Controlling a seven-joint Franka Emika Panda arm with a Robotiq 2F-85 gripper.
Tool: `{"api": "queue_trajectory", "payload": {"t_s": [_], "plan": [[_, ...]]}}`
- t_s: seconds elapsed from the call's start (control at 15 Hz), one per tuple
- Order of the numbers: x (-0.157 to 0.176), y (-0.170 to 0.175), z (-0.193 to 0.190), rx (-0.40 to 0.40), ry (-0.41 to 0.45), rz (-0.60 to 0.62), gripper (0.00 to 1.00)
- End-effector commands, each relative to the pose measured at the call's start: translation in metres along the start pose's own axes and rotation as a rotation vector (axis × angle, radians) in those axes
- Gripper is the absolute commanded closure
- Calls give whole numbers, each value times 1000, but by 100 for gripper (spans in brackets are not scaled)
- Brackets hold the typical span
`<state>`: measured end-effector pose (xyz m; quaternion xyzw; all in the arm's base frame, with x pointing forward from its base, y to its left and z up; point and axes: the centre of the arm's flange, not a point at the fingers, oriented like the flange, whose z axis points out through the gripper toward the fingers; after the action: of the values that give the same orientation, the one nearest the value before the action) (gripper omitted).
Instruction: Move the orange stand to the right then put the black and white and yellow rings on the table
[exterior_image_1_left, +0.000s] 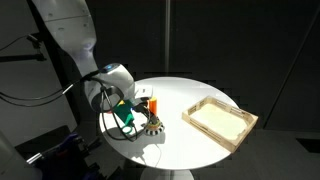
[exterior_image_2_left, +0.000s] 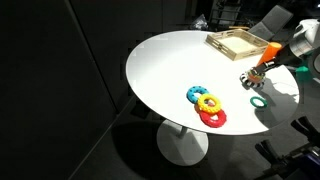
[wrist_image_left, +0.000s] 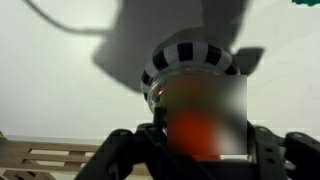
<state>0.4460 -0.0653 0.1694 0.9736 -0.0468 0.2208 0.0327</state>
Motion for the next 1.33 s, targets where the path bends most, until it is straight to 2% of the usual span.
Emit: {"api": "queue_trajectory", "payload": {"t_s": [0.0, 0.8, 0.93, 1.0, 1.13, 1.27], "plan": [[-3, -1, -9, 12, 29, 11, 60], [-4, -3, -11, 11, 15, 9, 60], [-5, -3, -10, 6, 19, 4, 9], [-5, -3, -9, 5, 21, 3, 9], [-5, -2, -7, 1, 25, 1, 1], [-5, -1, -5, -4, 27, -1, 0]]}}
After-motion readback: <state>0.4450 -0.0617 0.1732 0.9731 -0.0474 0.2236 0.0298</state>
